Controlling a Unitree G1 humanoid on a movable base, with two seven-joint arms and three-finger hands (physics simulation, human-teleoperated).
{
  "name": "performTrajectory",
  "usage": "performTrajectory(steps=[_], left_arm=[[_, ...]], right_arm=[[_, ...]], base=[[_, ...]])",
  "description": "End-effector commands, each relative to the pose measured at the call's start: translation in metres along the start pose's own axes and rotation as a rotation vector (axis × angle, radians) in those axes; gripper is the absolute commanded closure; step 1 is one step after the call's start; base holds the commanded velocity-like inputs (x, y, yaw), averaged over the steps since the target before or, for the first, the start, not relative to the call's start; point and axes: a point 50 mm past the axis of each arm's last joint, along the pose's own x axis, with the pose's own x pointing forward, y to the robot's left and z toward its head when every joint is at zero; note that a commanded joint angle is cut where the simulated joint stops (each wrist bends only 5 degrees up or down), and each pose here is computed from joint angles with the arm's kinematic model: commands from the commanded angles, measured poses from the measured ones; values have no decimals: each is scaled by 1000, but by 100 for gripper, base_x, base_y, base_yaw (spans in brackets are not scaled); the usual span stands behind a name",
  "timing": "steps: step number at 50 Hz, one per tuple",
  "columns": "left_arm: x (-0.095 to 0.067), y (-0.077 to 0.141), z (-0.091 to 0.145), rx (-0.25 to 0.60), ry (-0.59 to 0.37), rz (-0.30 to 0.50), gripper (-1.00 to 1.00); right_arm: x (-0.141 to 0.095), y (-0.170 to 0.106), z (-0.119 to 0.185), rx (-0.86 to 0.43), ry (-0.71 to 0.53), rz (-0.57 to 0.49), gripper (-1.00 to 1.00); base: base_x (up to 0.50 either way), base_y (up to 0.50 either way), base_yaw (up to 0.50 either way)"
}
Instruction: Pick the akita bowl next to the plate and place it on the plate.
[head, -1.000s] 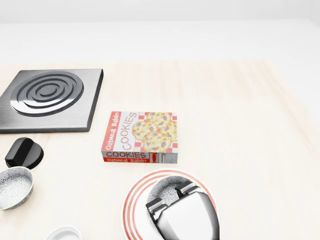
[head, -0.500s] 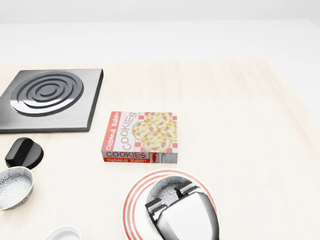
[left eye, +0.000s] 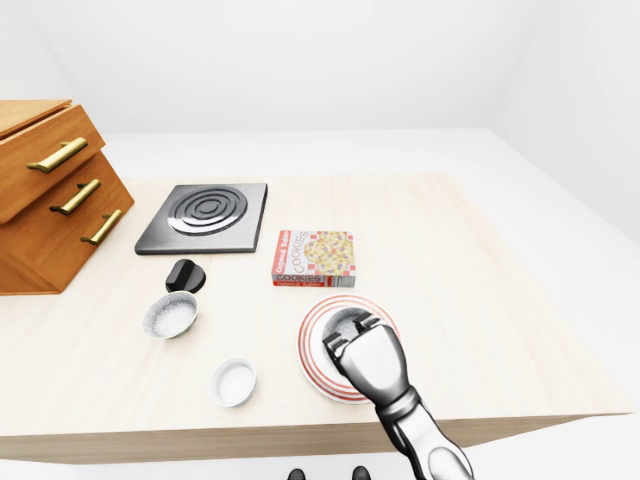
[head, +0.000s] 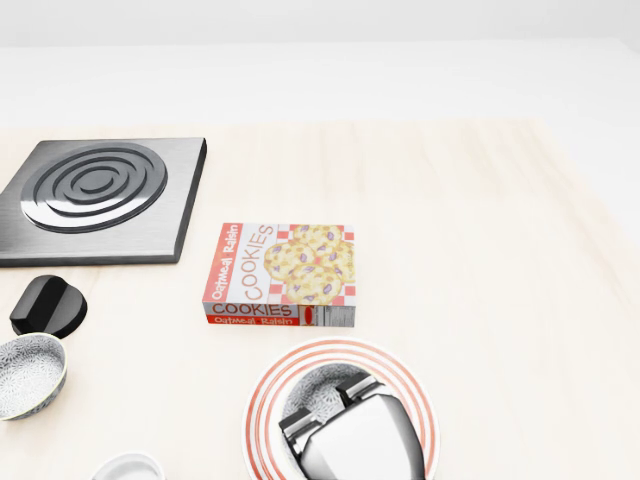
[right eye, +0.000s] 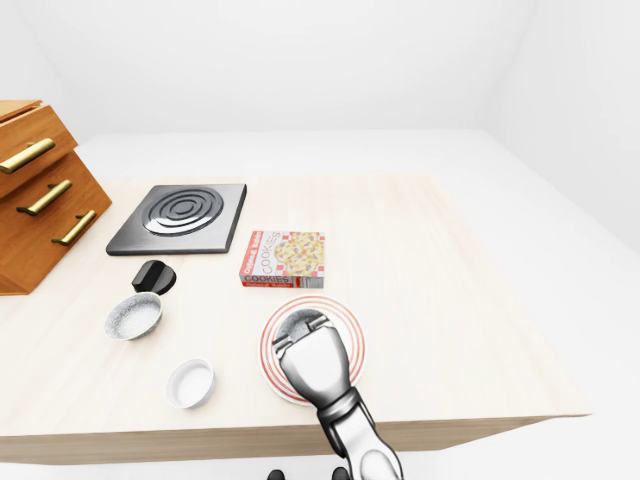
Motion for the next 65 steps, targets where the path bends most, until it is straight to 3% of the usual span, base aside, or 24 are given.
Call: performTrajectory(steps=[1,24,51,65], left_arm=[[0,0,-1,-1,3,-1,-100],[0,1,0,-3,-2,-4,-100],[0,0,0,-7,-2,-5,-100],[0,0,0,-7,-2,-5,-100]], right_arm=[[0,6,-2,-17,-6,15,100],[-4,24,-7,-33,2,96,100],[-2,18,-3,-35,-13,66,100],[-5,30,-2,-31,-21,121,100]], base=[[0,0,0],[0,0,0],[0,0,0],[0,0,0]])
